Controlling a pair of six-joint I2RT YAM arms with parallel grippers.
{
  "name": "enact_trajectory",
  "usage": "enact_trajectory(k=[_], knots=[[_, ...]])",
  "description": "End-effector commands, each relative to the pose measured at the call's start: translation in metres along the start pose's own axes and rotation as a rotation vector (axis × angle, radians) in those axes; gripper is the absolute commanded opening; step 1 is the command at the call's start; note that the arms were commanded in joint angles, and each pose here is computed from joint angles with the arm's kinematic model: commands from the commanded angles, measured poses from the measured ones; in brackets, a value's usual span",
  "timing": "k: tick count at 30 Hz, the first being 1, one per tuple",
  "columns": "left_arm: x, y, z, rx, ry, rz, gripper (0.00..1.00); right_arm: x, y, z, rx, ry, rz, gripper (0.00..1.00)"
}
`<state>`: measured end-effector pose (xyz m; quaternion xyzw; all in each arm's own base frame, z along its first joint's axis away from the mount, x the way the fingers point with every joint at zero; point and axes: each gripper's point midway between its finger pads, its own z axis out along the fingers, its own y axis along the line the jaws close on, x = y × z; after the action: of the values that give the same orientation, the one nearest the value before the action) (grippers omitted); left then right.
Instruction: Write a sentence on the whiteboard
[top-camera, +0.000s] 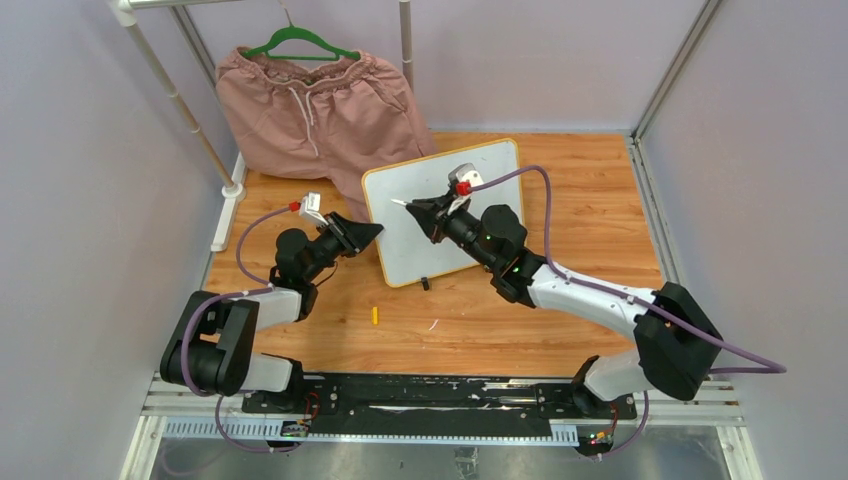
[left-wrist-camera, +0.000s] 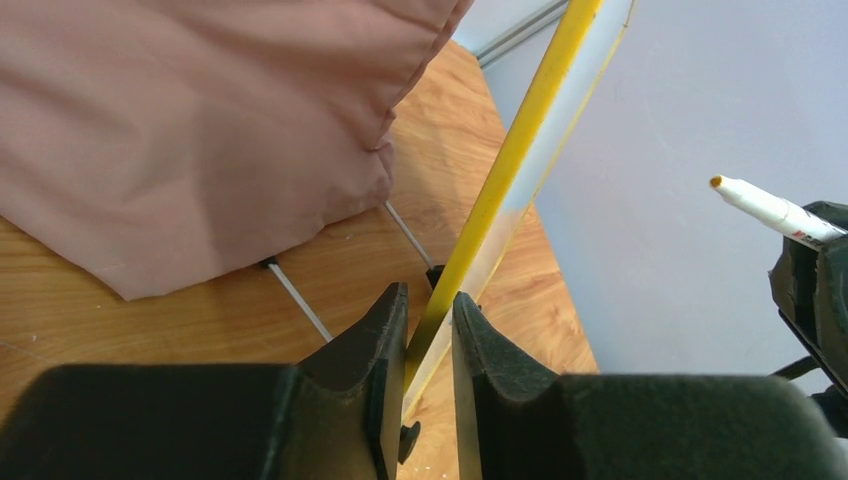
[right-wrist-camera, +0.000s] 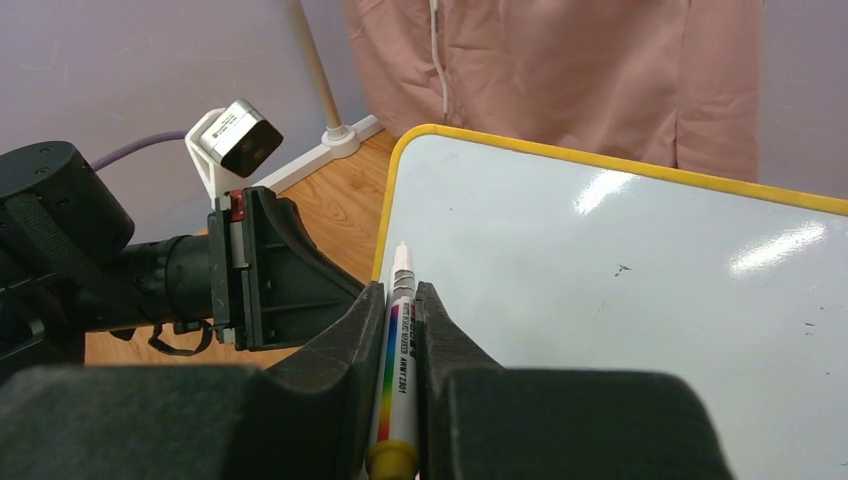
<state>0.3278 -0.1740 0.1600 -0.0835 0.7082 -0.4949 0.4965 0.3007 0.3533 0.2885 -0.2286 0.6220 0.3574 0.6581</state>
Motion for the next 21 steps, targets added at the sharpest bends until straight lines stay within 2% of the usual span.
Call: enact_trajectory(k=[1, 5, 21], knots=[[0.001, 0.004, -0.001, -0.005, 0.000, 0.026, 0.21, -0.027, -0.007, 0.010, 0.056, -0.107, -0.045, 0.00], [0.001, 0.005, -0.002, -0.008, 0.001, 0.035, 0.15, -0.024, -0.014, 0.014, 0.110, -0.109, -0.082, 0.00], [-0.002, 0.000, -0.004, 0.004, -0.010, 0.080, 0.05, -0.019, -0.010, 0.038, 0.118, -0.124, -0.096, 0.00]])
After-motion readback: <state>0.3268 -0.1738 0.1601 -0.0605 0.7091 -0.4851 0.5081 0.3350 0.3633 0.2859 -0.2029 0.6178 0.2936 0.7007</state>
